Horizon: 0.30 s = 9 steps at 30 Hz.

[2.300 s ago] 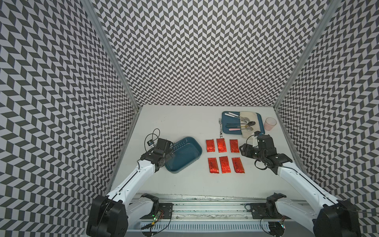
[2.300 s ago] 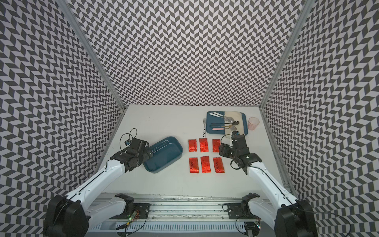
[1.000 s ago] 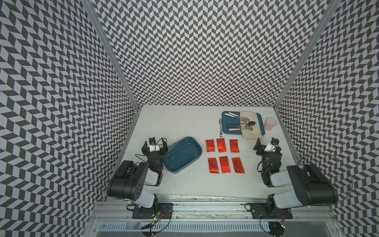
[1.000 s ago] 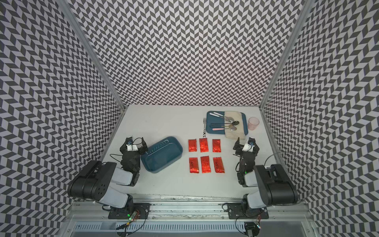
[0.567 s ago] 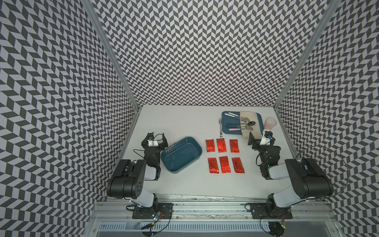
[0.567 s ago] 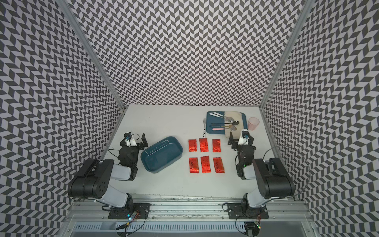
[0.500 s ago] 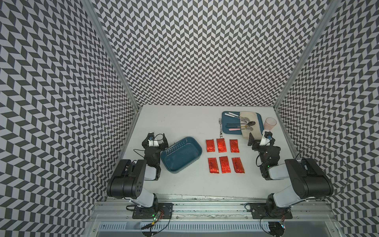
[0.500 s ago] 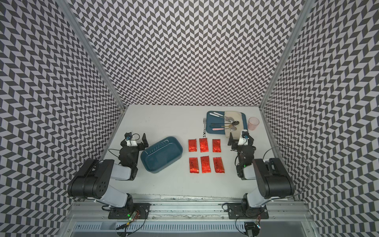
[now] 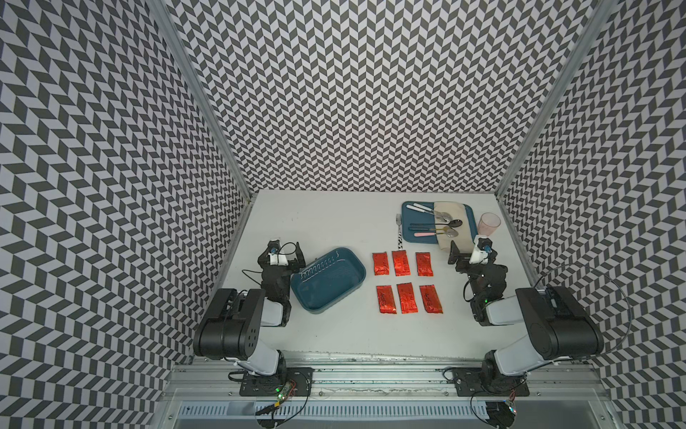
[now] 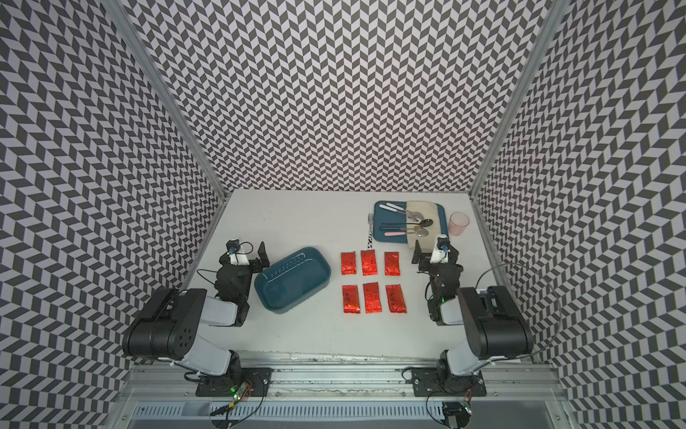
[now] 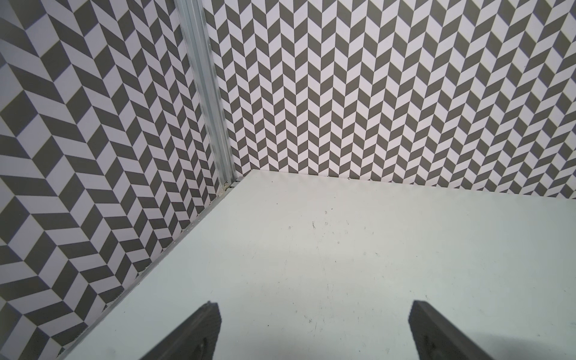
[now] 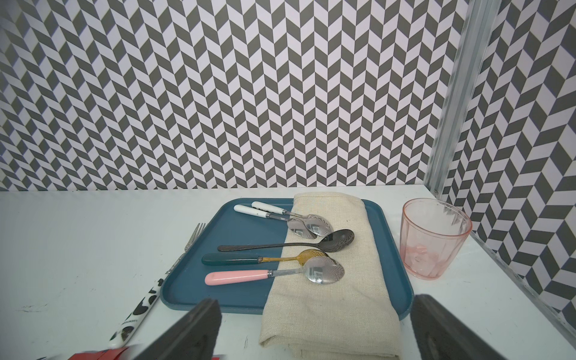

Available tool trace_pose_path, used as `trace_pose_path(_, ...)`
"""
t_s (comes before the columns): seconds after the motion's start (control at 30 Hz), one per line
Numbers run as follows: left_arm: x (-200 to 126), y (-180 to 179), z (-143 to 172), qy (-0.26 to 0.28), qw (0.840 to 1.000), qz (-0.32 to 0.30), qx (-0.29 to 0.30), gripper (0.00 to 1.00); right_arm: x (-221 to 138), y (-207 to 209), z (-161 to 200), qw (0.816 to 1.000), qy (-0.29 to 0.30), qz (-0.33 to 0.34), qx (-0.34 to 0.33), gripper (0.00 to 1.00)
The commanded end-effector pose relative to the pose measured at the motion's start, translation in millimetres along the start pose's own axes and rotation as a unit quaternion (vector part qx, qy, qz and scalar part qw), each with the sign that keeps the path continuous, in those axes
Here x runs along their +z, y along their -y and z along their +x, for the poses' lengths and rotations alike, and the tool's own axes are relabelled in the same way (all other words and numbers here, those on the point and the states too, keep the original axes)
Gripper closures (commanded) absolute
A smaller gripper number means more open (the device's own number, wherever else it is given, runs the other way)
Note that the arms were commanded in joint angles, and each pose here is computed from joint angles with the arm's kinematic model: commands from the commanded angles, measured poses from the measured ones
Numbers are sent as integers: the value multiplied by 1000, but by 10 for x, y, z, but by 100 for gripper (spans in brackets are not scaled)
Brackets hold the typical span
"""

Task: Take the tea bags out of the storage box
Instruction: Reset both arms

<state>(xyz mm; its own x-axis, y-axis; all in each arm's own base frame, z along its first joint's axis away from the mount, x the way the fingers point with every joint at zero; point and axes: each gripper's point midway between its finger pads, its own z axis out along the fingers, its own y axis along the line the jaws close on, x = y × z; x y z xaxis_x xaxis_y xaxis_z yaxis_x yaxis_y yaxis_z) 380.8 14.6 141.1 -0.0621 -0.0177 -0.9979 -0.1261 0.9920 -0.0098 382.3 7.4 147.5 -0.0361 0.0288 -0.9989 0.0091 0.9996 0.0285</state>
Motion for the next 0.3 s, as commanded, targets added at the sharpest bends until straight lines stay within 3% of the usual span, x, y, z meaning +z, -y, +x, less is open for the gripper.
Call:
trace_pose_path(0.0, 7, 20, -21, 1, 1000, 6, -2, 0, 17, -7, -82, 1000, 17, -4, -4, 1)
trace_pose_path(0.27, 10, 20, -28, 2, 1000, 6, -2, 0, 4, -2, -79, 1000, 17, -3, -2, 0)
